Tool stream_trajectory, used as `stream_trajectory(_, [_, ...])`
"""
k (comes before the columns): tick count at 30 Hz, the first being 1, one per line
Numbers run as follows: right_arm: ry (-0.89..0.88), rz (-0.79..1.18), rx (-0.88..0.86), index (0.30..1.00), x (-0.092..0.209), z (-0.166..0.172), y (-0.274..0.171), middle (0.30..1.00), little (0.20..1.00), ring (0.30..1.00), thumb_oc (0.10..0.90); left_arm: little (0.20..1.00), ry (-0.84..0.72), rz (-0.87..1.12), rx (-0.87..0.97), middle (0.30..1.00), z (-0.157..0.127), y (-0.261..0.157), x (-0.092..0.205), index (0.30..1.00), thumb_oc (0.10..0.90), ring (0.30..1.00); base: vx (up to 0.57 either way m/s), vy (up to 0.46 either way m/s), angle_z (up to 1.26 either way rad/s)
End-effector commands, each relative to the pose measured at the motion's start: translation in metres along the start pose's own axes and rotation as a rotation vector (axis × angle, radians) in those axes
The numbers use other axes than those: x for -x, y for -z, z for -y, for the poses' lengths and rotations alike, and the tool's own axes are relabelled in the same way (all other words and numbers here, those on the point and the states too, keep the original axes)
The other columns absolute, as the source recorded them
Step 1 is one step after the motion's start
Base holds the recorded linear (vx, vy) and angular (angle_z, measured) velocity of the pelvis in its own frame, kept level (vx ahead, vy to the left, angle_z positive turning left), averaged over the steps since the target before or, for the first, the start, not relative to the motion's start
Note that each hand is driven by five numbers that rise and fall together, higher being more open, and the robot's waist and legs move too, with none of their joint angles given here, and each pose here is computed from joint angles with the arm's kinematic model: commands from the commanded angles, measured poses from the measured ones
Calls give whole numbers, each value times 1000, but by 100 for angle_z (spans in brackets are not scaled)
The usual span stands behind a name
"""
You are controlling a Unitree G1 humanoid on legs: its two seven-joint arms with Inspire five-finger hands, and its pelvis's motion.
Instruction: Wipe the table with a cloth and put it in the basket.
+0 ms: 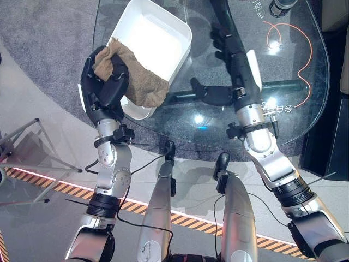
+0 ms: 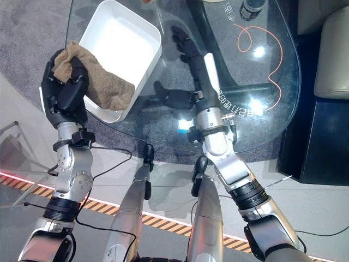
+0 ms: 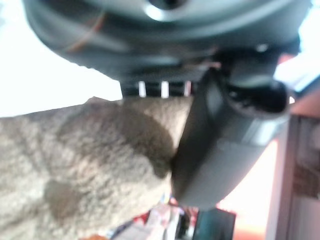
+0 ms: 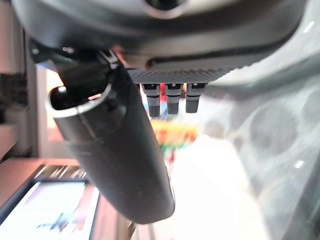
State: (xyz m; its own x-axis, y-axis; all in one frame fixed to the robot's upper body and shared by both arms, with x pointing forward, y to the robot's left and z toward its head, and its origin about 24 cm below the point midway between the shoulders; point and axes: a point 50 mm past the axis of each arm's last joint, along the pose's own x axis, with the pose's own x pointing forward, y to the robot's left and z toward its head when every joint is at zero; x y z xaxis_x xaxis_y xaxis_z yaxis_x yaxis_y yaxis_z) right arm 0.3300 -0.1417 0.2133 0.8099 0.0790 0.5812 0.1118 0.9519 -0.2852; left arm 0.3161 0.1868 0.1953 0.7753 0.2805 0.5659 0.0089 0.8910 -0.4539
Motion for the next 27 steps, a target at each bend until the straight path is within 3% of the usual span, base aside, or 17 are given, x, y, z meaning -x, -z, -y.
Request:
stream_trajectory(1, [159, 235, -65, 900, -10, 15, -45, 900, 900, 900, 800, 200, 106, 457, -53, 300, 21, -79, -29, 300, 100, 300, 9, 22, -3])
stream_trajectory(14, [716, 24, 145, 900, 5, 92, 13, 900, 900, 900, 800, 200, 3, 523, -394, 300, 0, -86, -56, 300, 100, 300, 6, 28, -7])
stream_trajectory(15, [817, -39, 230, 900, 12, 111, 28, 900, 900, 900, 800, 200, -16, 522, -462, 300, -5, -85, -63, 300, 100, 300, -2, 43, -6])
stream_trajectory(27, [1009, -482, 430, 900, 66, 177, 110, 900, 900, 900, 800, 200, -99, 422, -685, 300, -20, -85, -102, 300, 100, 300, -7, 13, -7])
